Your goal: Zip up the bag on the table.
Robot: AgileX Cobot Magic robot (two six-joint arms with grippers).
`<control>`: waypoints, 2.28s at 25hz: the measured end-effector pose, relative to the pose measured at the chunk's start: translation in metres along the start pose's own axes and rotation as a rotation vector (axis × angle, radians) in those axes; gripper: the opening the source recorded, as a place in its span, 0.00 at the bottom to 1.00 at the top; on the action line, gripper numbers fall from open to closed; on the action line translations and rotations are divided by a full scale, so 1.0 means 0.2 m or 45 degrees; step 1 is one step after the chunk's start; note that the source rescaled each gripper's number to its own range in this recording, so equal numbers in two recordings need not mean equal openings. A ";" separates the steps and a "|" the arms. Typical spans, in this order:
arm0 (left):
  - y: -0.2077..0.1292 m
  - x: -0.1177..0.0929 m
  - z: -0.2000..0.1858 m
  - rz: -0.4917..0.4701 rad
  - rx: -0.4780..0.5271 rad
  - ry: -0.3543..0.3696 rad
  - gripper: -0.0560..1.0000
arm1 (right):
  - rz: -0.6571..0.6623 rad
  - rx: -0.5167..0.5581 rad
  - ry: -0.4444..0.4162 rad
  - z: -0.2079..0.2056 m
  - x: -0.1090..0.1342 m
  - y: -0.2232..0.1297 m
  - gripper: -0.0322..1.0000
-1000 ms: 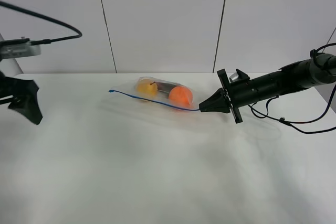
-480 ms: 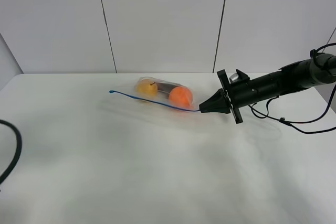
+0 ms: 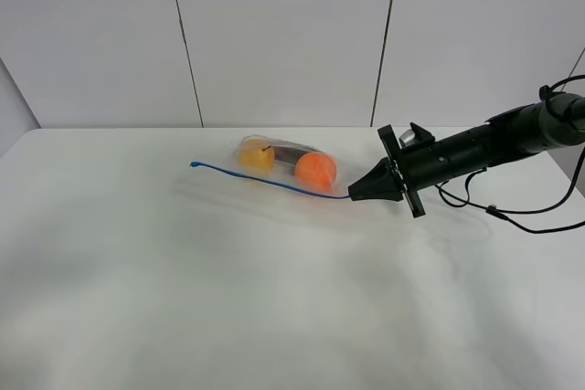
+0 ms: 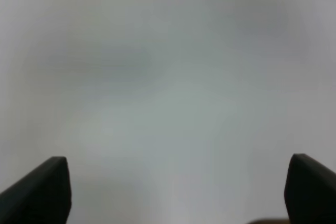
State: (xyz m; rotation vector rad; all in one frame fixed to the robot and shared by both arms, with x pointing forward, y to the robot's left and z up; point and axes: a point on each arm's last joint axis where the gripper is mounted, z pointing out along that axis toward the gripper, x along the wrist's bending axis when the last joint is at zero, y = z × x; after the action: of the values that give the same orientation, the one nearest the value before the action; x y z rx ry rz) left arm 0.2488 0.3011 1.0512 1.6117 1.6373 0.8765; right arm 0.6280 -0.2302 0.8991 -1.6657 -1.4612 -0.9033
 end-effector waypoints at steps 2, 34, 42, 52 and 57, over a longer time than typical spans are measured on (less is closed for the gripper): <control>-0.03 0.00 -0.05 0.000 -0.088 0.000 0.94 | 0.002 0.000 0.000 0.00 0.00 0.00 0.03; -0.04 0.00 -0.07 -0.002 -0.135 -0.007 0.94 | -0.304 -0.162 -1.283 -0.66 0.43 -0.09 0.93; -0.04 0.00 -0.07 -0.002 -0.135 -0.007 0.94 | -0.289 -0.107 -1.272 -0.70 0.43 -0.60 0.93; -0.04 0.00 -0.07 -0.002 -0.135 -0.007 0.94 | -0.389 -0.249 -1.269 -0.67 0.30 -1.29 0.93; -0.04 0.00 -0.07 -0.002 -0.135 -0.007 0.94 | -0.562 -0.545 -1.250 -0.66 0.25 -1.53 0.93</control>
State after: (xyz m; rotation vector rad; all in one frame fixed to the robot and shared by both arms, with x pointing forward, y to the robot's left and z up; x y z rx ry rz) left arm 0.2326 0.3004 1.0514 1.5385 1.5619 0.9413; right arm 0.3250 -0.2953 1.0299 -2.3210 -2.4917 -0.6488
